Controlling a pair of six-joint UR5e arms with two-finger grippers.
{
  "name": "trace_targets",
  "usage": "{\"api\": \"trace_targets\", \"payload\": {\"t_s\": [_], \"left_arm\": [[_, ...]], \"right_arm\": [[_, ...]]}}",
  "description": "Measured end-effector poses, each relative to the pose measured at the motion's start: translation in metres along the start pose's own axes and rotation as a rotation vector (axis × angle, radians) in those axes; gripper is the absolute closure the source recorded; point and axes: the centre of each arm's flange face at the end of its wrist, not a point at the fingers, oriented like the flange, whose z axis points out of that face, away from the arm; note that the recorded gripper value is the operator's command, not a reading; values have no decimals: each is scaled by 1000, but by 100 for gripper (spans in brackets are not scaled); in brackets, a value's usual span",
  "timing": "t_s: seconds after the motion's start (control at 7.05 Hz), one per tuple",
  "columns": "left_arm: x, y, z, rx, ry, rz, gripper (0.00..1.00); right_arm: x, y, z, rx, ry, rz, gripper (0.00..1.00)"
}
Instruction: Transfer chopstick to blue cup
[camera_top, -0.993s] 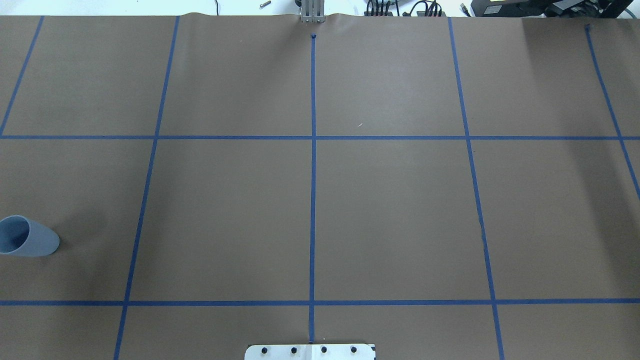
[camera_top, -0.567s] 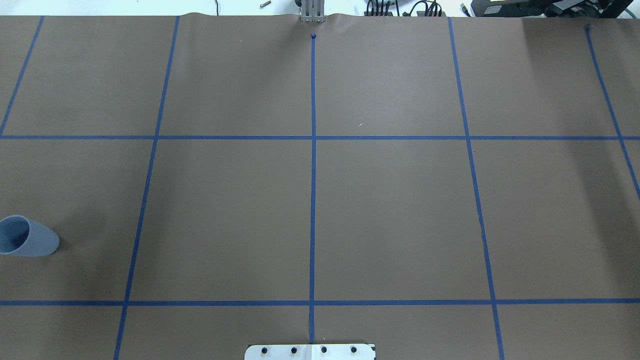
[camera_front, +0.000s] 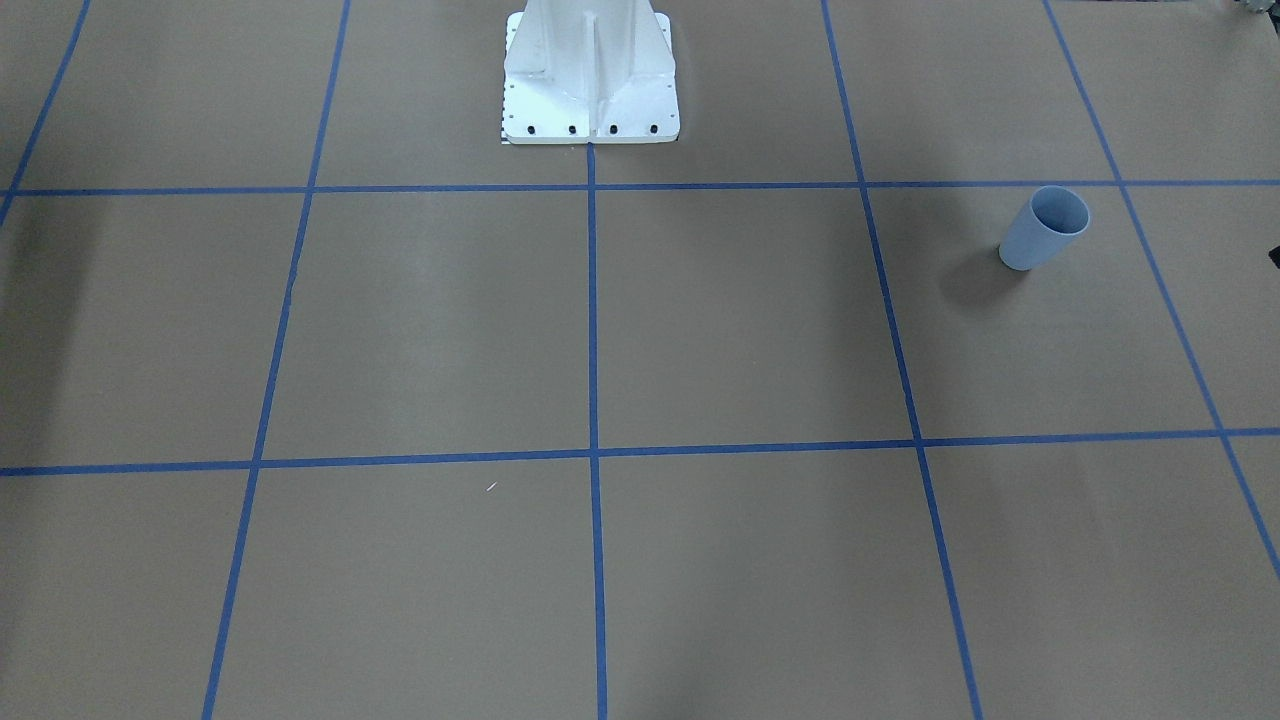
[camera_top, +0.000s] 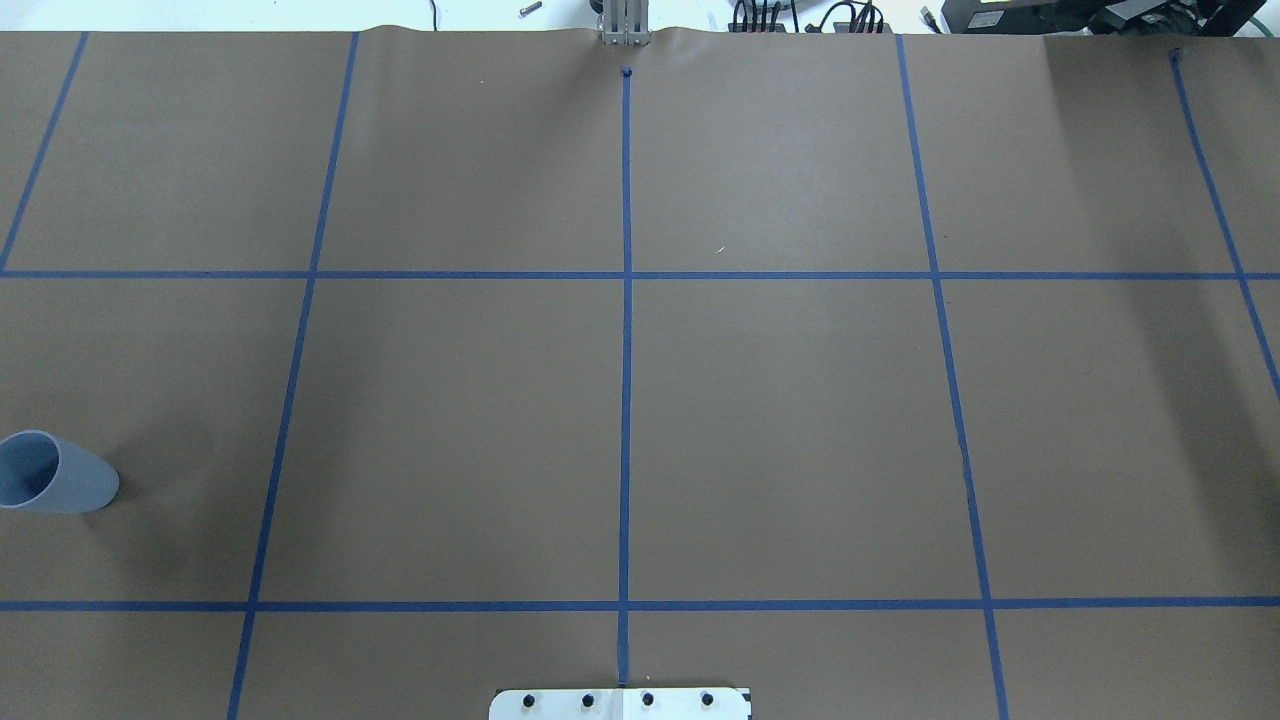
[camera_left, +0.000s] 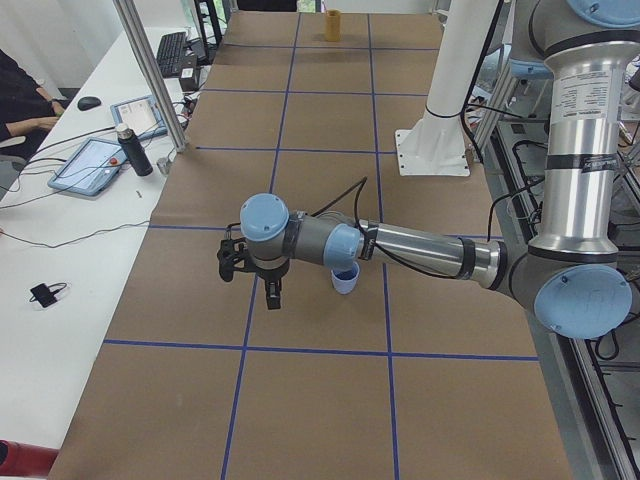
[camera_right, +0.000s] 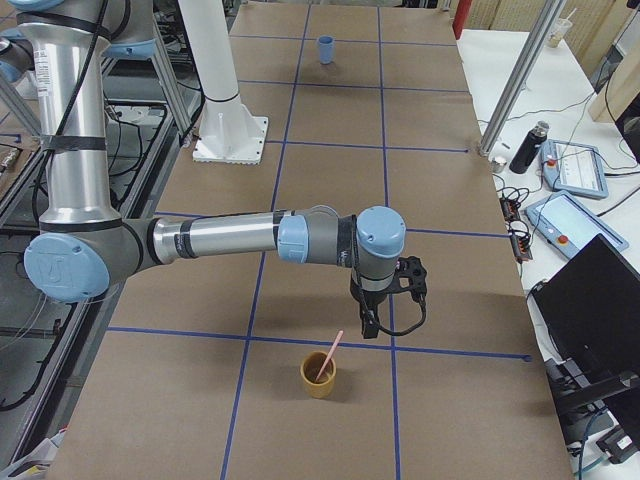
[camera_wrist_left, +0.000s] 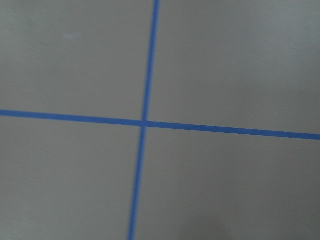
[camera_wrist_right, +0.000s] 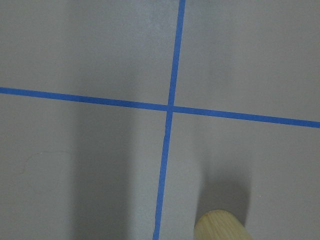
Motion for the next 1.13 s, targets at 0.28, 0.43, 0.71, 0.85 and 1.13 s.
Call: {"api": "trace_targets", "payload": {"t_s": [0.28,0.43,0.71,0.85,1.13], "left_arm": [[18,50,26,-4,-38,28,2],[16,80,39,-8,-30,33,2],[16,123,65,-47,-14,37,2],[21,133,76,-76,-15,39,2],[27,138,87,-103,-15,45,2]], "right_arm": [[-2,0,0,2,-9,-2,0],[-2,0,1,2,-13,-3,0],[-4,0,0,4,-20,-3,0],[-4,0,0,3,-21,-3,0],[-4,0,1,1,-22,-2,0]]}}
